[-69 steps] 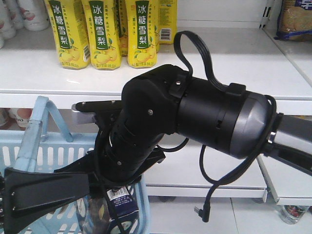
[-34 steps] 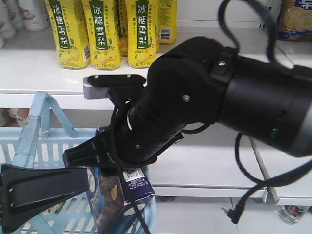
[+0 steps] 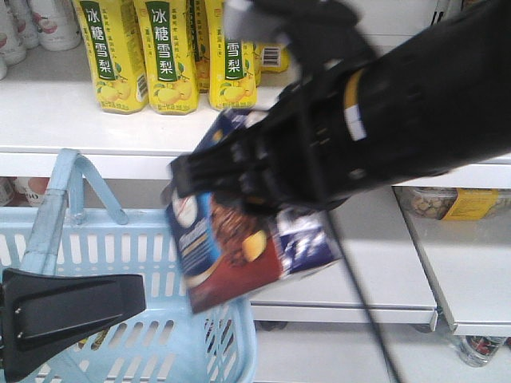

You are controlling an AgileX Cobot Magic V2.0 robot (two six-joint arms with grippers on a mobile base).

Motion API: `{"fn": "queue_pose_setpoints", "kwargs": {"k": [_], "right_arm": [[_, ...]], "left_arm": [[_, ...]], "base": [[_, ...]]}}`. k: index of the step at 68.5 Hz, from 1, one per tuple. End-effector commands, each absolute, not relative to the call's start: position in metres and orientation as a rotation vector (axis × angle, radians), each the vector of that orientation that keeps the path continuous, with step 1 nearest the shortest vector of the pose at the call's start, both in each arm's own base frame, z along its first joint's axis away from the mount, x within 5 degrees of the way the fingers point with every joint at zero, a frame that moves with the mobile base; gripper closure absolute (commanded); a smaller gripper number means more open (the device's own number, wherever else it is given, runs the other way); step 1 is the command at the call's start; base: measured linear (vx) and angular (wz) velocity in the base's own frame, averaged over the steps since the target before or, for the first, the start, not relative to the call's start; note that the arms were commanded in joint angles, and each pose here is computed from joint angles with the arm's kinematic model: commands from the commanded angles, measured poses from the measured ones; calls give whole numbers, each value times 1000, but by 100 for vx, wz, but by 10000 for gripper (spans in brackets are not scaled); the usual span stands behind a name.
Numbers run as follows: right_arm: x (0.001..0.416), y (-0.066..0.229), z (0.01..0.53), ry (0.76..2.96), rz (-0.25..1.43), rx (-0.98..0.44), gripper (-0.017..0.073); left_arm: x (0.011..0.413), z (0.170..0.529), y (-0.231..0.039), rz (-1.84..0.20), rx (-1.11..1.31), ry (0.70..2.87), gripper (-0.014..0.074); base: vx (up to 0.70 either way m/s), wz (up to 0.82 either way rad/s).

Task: Left arm holds basket, right arm returns cookies
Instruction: 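Lift the box out of the basket with the right gripper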

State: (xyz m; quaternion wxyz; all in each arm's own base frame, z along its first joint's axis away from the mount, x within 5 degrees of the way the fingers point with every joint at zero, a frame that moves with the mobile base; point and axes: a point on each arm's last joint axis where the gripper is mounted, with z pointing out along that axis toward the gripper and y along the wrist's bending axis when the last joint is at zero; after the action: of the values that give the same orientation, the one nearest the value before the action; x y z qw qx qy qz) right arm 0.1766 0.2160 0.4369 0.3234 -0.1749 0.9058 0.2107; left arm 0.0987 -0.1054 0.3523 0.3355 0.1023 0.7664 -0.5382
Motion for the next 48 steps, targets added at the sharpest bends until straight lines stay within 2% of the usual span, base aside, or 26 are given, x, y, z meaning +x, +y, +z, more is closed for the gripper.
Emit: {"fn": "queue_pose_setpoints", "kwargs": {"k": [1,17,28,48], "right_arm": [[169,186,473,2185,530,-381,315],[154,141,498,2021,430,-243,315],[151,115,493,1891,316,-129,315],[164,109,460,1617,172,-46,315]], "left_arm": [[98,368,-105,-1448,241,1919,600],[98,368,-105,-1448,241,1919,600],[98,368,-105,-1448,241,1919,600],[98,368,-105,-1448,241,1919,600]], "base": [[0,0],[0,0],[0,0],[0,0]]}}
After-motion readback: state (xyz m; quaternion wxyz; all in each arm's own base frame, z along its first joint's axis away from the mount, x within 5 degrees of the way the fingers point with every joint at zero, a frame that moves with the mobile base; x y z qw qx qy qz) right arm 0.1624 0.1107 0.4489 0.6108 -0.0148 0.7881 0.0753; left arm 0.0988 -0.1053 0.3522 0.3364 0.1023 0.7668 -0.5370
